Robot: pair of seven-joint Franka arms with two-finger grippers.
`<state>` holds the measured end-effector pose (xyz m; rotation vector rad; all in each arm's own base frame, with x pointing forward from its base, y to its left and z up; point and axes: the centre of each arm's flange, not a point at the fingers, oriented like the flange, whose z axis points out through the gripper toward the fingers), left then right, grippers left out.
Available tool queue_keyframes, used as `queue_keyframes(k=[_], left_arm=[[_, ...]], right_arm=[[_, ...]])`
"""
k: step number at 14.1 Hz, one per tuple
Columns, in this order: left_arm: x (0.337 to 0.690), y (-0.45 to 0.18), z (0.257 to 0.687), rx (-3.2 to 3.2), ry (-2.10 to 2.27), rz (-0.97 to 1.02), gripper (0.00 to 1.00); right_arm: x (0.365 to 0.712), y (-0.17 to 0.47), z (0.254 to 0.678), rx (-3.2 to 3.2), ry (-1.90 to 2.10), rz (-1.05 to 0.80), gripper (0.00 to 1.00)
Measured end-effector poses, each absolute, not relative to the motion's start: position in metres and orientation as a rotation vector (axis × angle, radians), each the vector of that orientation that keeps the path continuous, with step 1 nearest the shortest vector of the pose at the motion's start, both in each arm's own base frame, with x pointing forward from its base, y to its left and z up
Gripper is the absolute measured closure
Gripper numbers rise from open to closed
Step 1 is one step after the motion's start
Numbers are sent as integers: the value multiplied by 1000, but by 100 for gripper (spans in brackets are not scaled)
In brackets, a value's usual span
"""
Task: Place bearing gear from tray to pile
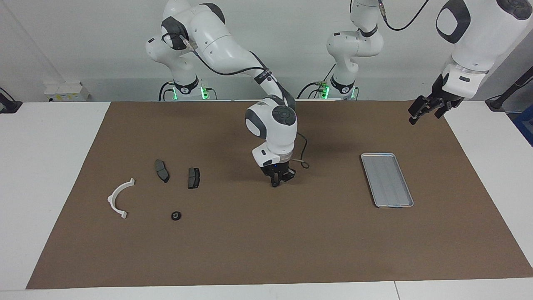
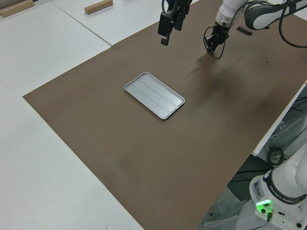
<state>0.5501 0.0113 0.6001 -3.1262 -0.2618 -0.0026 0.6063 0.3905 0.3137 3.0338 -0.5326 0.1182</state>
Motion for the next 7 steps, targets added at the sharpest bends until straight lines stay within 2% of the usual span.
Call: queue_keyframes(k=[2, 4, 6, 7], left_arm=[[550, 11, 600, -3126, -262, -3, 0], [550, 11, 600, -3126, -262, -3, 0], [550, 11, 600, -3126, -262, -3, 0], [550, 11, 600, -3126, -262, -3, 0]], right_arm=[[644, 319, 370, 3035, -327, 69, 77], [664, 229, 428, 3054, -110, 10, 77], [675, 148, 461, 3064, 65, -3, 77], [680, 116, 464, 3066, 129, -6, 77]])
